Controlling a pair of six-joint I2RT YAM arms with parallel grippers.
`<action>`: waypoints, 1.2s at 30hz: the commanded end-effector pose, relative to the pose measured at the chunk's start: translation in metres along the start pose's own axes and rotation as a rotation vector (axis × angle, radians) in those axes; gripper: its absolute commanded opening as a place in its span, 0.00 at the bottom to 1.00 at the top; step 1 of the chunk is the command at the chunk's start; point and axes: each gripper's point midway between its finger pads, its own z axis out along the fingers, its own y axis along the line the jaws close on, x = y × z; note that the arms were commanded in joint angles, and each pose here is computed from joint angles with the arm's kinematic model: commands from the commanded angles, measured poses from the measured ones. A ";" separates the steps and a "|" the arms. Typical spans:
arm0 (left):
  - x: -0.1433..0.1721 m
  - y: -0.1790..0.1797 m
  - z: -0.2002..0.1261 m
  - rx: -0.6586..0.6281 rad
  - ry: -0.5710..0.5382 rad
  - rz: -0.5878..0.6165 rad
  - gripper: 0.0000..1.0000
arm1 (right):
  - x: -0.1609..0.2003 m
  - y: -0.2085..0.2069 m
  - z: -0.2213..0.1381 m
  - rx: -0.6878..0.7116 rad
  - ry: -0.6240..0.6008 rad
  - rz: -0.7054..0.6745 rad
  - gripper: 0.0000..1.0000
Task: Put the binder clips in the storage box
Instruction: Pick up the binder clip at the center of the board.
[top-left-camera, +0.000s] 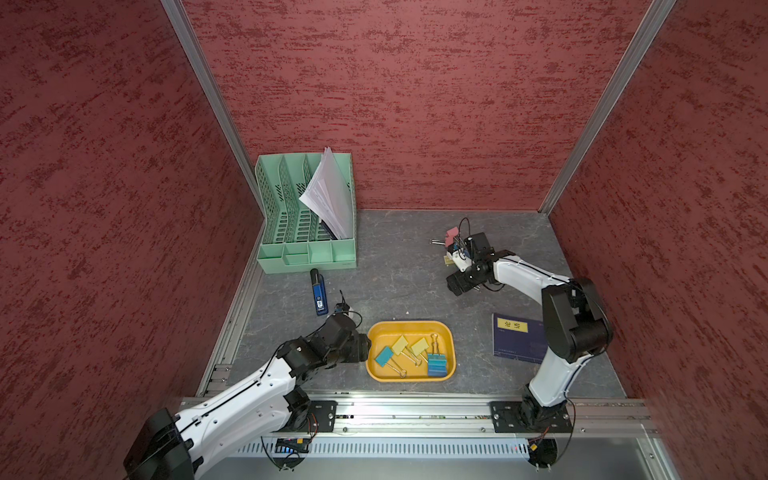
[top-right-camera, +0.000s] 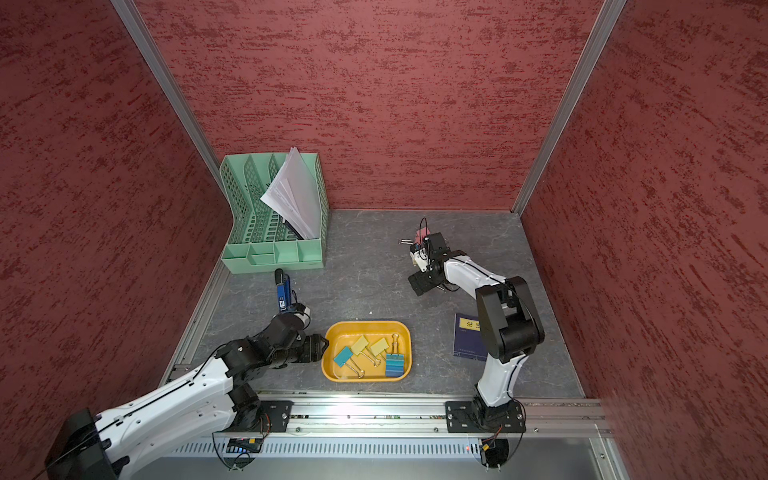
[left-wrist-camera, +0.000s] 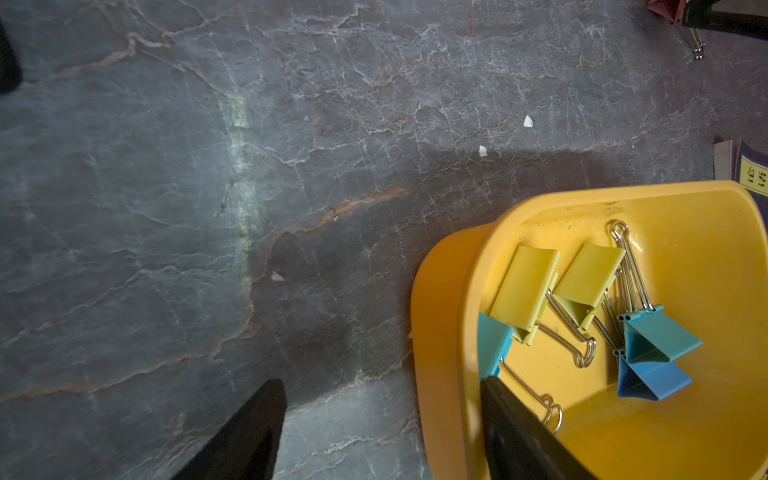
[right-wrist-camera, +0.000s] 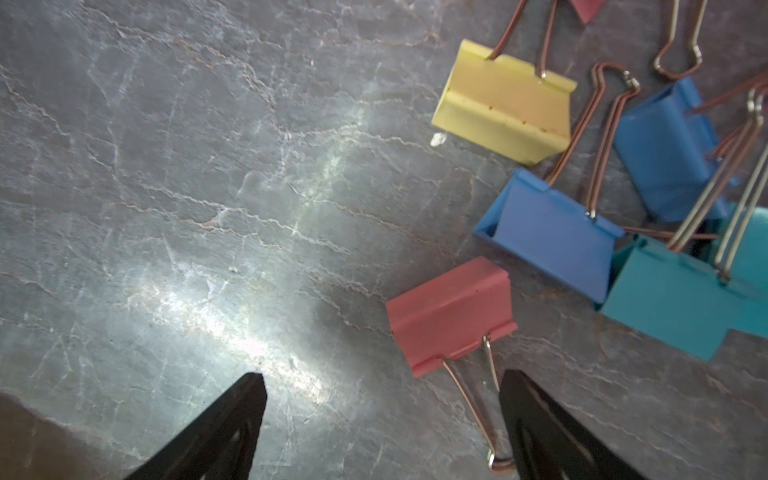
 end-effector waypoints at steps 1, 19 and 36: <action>0.000 0.001 0.001 -0.009 0.003 0.014 0.76 | -0.007 -0.009 0.007 0.003 -0.030 -0.017 0.94; 0.001 0.002 0.005 -0.026 0.024 0.016 0.76 | 0.001 -0.027 0.034 0.003 -0.016 0.004 0.93; 0.001 0.002 0.005 -0.027 0.022 0.016 0.76 | 0.002 -0.030 0.023 0.029 -0.057 0.056 0.61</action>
